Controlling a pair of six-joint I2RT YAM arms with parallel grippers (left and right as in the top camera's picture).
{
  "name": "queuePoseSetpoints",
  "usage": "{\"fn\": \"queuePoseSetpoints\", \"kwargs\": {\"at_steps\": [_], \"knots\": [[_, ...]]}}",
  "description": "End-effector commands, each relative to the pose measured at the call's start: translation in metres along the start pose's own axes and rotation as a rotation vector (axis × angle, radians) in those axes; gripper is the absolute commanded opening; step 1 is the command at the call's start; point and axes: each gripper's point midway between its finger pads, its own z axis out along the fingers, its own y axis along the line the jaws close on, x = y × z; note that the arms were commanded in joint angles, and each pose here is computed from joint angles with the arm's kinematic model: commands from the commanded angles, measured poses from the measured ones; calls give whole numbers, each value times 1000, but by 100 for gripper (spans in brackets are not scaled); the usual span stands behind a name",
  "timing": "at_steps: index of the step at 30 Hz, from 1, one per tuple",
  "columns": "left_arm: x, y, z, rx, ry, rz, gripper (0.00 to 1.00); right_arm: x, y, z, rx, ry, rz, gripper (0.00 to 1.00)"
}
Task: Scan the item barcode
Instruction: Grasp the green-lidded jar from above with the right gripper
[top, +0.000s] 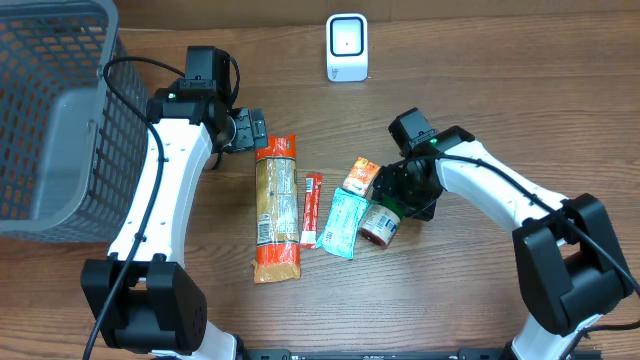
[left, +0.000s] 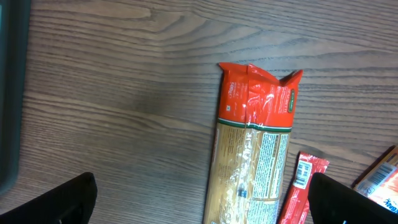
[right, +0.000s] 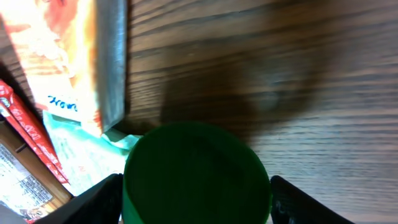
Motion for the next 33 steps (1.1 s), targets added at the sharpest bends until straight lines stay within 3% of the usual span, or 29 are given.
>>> {"fn": "queuePoseSetpoints", "kwargs": {"at_steps": [1, 5, 8, 15, 26, 33], "knots": [[-6, 1, -8, -4, -29, 2, 100, 3, 0, 2, 5, 7, 4, 72], [-6, 1, -8, -4, -29, 2, 100, 0, 0, -4, 3, 3, 2, 71], [-6, 1, -8, -4, -29, 2, 100, -6, 6, -18, -16, -24, -43, 63], [-6, 1, -8, -4, -29, 2, 100, -18, 6, -57, 11, -164, -60, 59], [-6, 1, -8, -4, -29, 2, 100, -41, -26, -93, 238, -431, -47, 59], [-6, 1, -8, -4, -29, 2, 100, -47, -12, -106, 370, -636, -139, 59]]}}
